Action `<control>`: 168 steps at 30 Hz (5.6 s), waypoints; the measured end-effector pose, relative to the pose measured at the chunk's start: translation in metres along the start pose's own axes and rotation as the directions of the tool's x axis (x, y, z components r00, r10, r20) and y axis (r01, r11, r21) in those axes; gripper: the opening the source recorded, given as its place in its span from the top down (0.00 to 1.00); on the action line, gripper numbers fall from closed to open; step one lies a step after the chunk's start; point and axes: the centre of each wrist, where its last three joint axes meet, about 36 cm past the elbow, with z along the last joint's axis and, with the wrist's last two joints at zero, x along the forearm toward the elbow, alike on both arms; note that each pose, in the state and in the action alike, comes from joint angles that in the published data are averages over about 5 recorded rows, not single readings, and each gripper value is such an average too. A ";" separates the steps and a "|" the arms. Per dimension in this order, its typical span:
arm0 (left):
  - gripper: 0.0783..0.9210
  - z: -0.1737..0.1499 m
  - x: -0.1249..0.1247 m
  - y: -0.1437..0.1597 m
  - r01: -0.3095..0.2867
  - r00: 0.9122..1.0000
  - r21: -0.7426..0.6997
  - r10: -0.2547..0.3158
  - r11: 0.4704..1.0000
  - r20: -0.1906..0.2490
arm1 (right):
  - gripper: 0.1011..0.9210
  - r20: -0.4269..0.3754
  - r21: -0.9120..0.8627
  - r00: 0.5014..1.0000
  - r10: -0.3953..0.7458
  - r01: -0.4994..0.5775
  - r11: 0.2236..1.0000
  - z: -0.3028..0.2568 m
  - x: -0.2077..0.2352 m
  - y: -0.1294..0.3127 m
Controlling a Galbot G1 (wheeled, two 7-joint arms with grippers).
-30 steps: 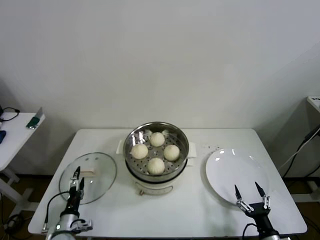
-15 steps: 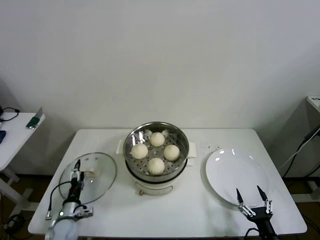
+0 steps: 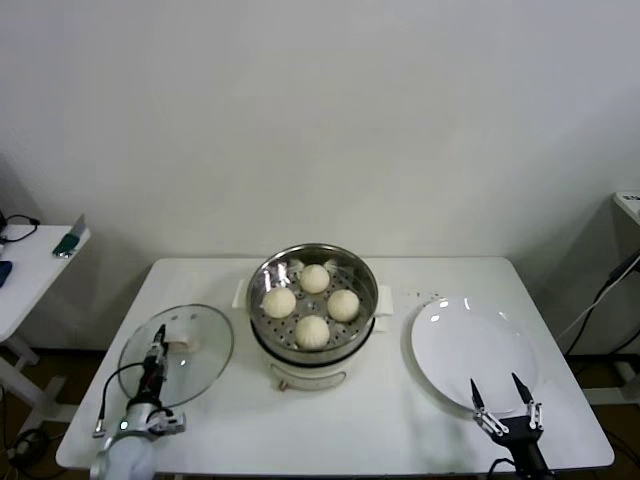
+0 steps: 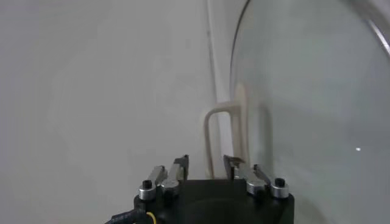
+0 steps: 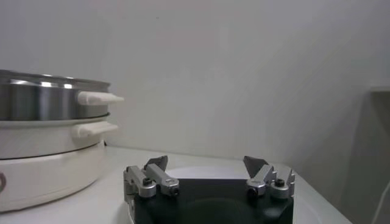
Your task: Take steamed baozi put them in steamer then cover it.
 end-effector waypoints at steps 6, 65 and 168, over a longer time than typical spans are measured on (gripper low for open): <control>0.81 -0.001 -0.004 -0.001 0.004 1.000 0.013 -0.004 1.000 0.009 | 0.12 0.003 0.000 1.000 -0.008 0.008 1.000 -0.002 0.000 0.001; 0.92 -0.196 0.021 0.284 0.072 0.996 0.271 -0.082 0.960 0.024 | 0.12 0.030 0.087 1.000 -0.005 0.002 0.996 -0.027 -0.014 0.012; 0.12 -0.174 0.075 0.279 -0.024 0.990 0.520 -0.052 0.854 0.130 | 0.12 0.045 0.011 0.998 0.032 -0.032 0.999 -0.020 -0.021 0.035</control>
